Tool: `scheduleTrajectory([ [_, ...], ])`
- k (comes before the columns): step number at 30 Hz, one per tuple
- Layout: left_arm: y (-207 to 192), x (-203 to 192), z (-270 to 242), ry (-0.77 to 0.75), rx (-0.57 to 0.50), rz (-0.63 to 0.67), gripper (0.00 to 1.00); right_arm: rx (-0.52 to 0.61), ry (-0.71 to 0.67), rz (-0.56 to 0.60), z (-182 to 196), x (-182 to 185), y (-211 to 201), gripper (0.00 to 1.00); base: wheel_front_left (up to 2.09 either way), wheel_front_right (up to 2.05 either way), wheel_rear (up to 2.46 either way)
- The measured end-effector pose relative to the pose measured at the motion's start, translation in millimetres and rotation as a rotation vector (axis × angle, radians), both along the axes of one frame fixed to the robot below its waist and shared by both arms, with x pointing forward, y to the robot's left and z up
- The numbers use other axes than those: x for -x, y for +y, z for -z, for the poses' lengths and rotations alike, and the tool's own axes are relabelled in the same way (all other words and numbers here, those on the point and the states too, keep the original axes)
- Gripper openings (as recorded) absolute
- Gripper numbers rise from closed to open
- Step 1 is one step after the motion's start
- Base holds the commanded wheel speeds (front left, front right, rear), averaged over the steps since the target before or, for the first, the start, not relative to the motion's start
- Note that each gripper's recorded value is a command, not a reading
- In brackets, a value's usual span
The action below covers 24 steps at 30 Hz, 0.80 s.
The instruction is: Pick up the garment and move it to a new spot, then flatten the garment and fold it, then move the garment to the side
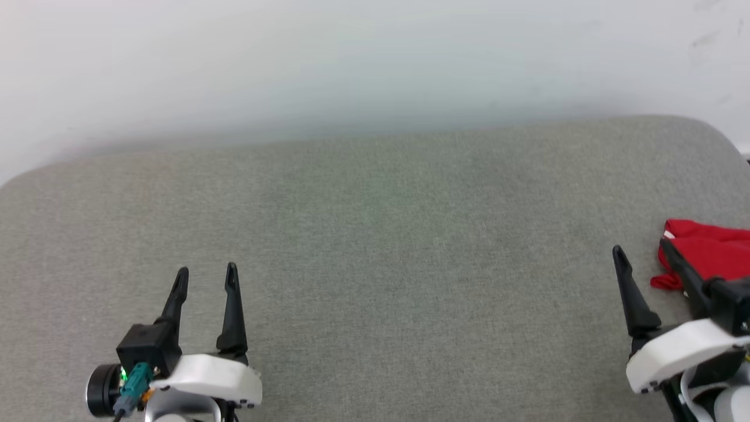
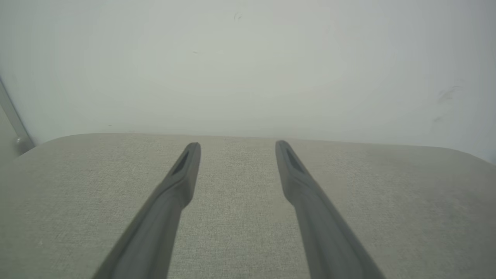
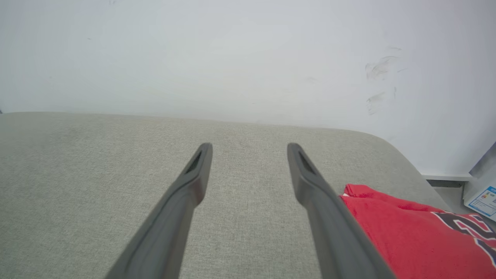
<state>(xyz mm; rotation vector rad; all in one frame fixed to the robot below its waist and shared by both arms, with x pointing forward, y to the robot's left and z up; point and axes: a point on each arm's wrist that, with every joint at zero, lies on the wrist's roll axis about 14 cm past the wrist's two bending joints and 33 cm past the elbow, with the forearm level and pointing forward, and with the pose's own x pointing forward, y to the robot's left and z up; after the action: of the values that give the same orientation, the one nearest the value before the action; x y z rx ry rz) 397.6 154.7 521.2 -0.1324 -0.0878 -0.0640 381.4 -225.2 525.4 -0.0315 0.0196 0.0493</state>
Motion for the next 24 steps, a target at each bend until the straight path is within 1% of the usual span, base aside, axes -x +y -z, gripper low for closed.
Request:
scheduleTrajectory([
  [3,9.4,11.4,0.2,0.003,-0.006,-0.03,1.0,-0.009,-0.029,-0.016,-6.3,10.2,9.7,1.0,0.0,0.0,0.0],
  [6,15.7,26.4,3.3,0.011,-0.015,-0.045,1.0,-0.024,-0.041,-0.008,-9.5,26.0,14.8,1.0,0.0,0.0,0.0],
  [7,11.7,32.6,6.4,0.019,-0.017,-0.029,1.0,-0.026,-0.04,0.0,-10.6,36.3,16.8,1.0,0.0,0.0,0.0],
  [11,5.7,37.0,11.5,0.034,-0.018,-0.01,1.0,-0.015,-0.043,0.004,-15.0,44.3,15.7,1.0,0.0,0.0,0.0],
  [24,7.5,36.6,18.7,0.062,-0.009,-0.02,1.0,-0.027,-0.046,-0.006,-16.9,42.4,20.1,1.0,0.0,0.0,0.0],
])
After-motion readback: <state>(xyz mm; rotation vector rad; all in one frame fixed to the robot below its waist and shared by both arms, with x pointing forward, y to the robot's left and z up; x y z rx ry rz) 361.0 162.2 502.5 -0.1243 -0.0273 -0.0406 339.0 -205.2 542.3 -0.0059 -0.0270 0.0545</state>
